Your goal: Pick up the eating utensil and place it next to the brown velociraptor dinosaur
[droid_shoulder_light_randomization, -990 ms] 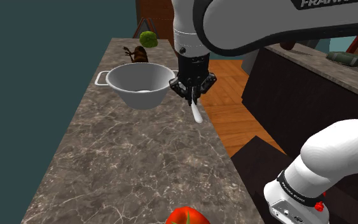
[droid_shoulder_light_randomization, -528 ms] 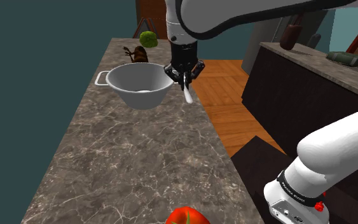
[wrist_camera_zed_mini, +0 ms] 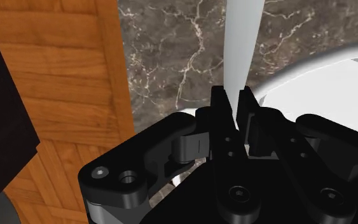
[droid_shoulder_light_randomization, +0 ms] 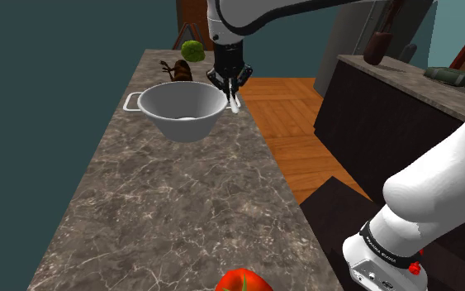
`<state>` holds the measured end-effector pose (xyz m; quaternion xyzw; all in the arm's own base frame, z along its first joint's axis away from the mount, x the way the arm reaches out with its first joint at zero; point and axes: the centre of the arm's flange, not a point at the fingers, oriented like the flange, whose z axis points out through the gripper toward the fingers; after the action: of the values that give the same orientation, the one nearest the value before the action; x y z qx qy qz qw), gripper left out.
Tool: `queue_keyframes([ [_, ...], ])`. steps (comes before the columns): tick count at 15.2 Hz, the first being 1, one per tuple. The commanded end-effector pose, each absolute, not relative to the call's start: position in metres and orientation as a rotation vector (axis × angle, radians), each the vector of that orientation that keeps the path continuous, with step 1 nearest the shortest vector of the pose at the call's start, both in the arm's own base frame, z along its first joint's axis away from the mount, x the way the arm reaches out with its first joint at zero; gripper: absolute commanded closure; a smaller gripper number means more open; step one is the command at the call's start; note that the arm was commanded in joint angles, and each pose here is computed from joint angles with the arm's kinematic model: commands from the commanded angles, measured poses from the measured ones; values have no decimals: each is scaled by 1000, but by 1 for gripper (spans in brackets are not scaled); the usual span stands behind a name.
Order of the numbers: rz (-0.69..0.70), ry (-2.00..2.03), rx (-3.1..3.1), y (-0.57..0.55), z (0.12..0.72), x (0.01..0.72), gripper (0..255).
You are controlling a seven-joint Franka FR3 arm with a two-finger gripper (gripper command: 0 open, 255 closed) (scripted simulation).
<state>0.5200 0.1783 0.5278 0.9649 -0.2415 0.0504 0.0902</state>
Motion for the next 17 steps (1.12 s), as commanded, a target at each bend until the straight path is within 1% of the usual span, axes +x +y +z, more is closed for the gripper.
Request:
queue_keyframes([
  [1, 151, -719, 2868, 165, 528, 545, 255],
  [17, 151, -719, 2868, 71, 528, 736, 255],
])
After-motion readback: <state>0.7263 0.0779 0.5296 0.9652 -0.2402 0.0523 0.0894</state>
